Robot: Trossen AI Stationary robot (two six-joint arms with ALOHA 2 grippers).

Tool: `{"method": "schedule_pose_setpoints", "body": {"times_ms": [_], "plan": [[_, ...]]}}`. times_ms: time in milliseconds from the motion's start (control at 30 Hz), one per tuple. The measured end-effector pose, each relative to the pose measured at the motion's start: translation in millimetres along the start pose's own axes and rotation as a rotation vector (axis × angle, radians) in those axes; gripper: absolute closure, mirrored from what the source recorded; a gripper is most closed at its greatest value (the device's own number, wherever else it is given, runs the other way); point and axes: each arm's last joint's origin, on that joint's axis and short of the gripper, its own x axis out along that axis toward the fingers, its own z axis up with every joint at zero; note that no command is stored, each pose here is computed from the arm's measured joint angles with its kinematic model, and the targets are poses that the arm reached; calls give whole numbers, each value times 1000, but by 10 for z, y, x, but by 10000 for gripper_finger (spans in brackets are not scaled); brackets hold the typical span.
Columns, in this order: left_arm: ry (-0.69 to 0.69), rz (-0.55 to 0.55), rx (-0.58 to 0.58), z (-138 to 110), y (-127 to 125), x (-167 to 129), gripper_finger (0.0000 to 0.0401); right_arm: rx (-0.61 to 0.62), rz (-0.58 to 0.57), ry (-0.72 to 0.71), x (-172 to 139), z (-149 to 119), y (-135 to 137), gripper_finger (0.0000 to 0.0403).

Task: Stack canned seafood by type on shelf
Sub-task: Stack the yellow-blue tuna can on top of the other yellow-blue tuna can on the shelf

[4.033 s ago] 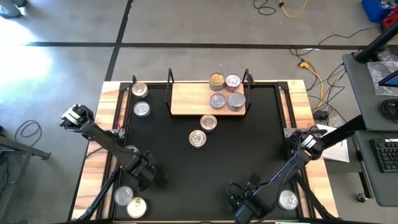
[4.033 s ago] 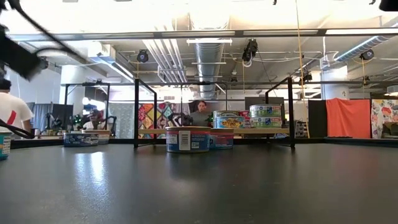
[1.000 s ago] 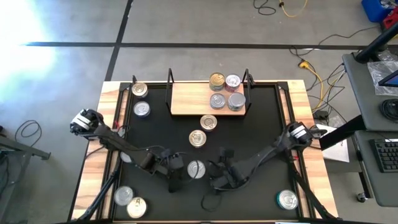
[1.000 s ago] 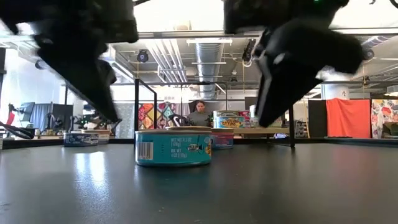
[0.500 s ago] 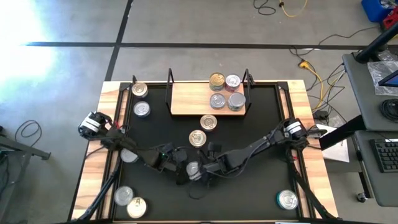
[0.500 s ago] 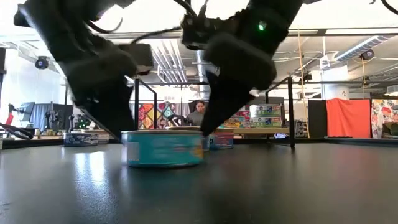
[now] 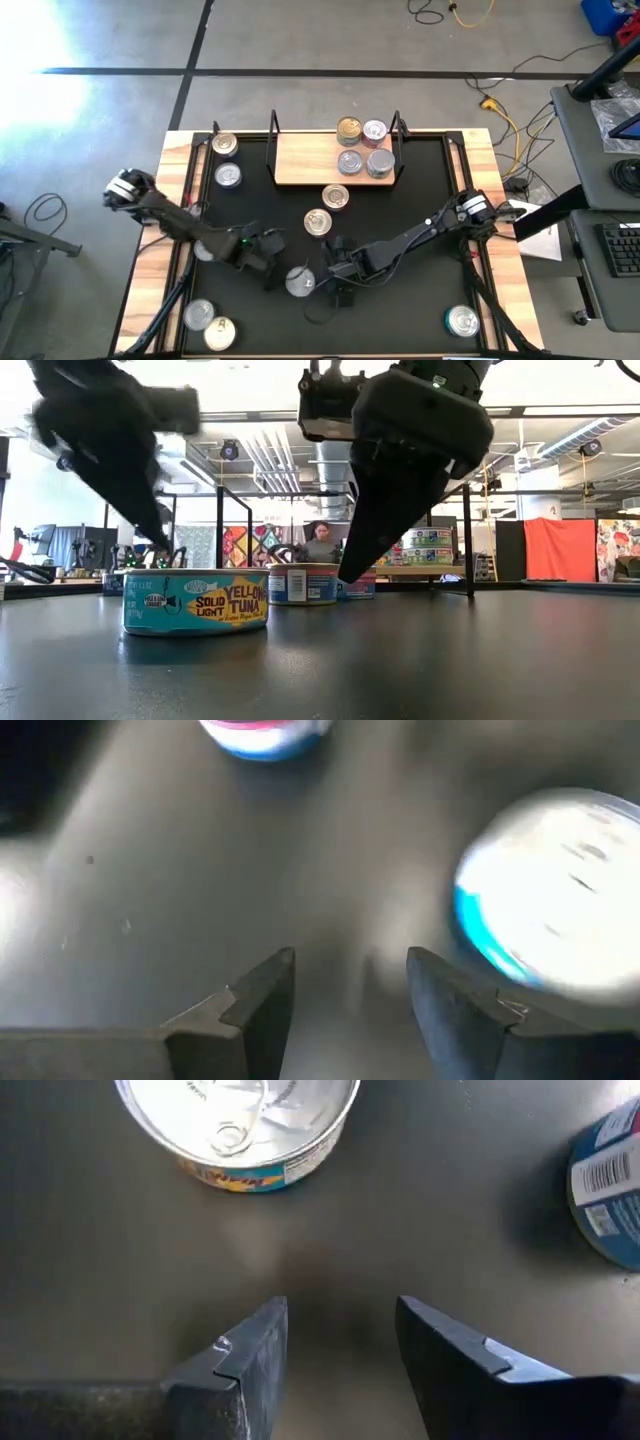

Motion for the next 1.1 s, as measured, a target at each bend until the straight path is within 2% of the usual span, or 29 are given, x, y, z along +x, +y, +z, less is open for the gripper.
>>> {"method": "schedule_pose_setpoints", "body": {"times_ms": [133,300,367,467,533,667,933,1100], "plan": [[-30,-77,-15,-205,-139,-225,221,-79,47,-39,-1,44,27,216],[-9,-108,-80,-461,-282,-261,196,-135,86,-150,-7,160,43,211],[6,-103,-115,-556,-337,-224,176,-147,69,-157,0,177,6,212],[14,-102,-140,-648,-425,-155,140,-163,-24,-146,17,174,-76,217],[5,-101,-143,-674,-488,-88,119,-173,-78,-146,25,179,-123,222],[-47,-42,-159,-689,-614,88,91,-165,-89,-174,46,236,-201,233],[-82,-40,-271,-672,-761,327,79,-59,-93,-179,108,270,-335,254],[-129,-13,-339,-546,-711,377,78,-45,55,-135,112,238,-272,269]]}}
